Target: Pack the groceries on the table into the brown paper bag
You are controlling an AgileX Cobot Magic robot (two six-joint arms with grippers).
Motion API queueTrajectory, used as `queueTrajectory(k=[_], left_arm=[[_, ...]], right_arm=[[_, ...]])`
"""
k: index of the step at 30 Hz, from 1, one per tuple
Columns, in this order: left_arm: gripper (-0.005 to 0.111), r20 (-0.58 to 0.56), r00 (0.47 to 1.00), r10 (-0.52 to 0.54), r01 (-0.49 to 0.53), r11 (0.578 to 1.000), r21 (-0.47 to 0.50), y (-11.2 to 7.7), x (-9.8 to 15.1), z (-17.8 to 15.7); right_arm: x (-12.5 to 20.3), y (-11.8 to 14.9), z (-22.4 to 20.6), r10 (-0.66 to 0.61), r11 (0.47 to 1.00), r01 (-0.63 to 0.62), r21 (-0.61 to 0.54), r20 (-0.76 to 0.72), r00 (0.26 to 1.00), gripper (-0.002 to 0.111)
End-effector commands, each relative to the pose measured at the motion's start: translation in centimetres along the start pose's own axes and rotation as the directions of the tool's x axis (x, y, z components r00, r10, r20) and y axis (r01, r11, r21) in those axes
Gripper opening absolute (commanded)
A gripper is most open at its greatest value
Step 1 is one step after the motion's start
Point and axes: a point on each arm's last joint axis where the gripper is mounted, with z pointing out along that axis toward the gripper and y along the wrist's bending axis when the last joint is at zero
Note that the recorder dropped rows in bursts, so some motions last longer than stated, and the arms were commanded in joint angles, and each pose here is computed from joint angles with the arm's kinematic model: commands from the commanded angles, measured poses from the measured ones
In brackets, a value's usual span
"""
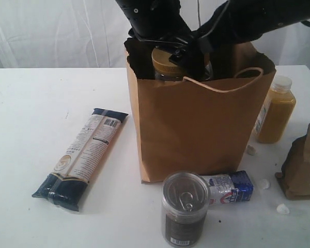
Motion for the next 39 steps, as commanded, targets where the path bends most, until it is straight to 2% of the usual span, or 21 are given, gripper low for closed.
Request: queueTrajectory(k=[1, 7, 14, 18, 23, 32, 39], left_arm=[[0.105, -0.042, 0.999, 0.011, -0.008, 0.998, 0.067, -1.2, 0.4, -1.2], [0.105, -0.041, 0.999, 0.015, -0.012, 0.998, 0.067, -1.2, 0.4, -1.2], [0.105, -0.041, 0.999, 0.015, -0.012, 0.998, 0.067, -1.2, 0.4, -1.2], [0.105, -0.038, 0.999, 0.019, -0.017, 0.998, 0.058, -1.2, 0.4, -1.6], [0.105, -0.034, 0.999, 0.022, -0.02, 0.998, 0.054, -1.2, 0.4, -1.8], [0.105, -0.036, 0.999, 0.023, -0.021, 0.999, 0.049, -1.2, 0.4, -1.8], [0.105, -0.04, 0.999, 0.023, -0.022, 0.999, 0.038, -1.1, 0.4, -1.8]], right_arm=[[-2.3, 0.0, -1.7, 0.016, 1.0, -0.016, 0.002, 0.093, 0.996, 0.0], [-2.6, 0.4, -1.7, 0.017, 0.998, -0.012, -0.056, 0.097, 0.995, 0.0], [1.7, 0.2, 3.5, 0.08, 0.988, -0.091, -0.126, -0.089, 0.993, 0.0], [2.7, -0.5, 3.9, 0.103, 0.986, -0.118, -0.121, -0.124, 0.987, 0.0], [1.2, -0.5, 1.3, 0.1, 0.991, -0.102, -0.084, -0.034, 0.994, 0.0], [-1.5, 0.8, -3.5, 0.058, 0.995, -0.047, -0.087, 0.136, 0.989, 0.0], [-2.0, 1.2, -5.0, 0.029, 0.997, -0.017, -0.073, 0.171, 0.985, 0.0]])
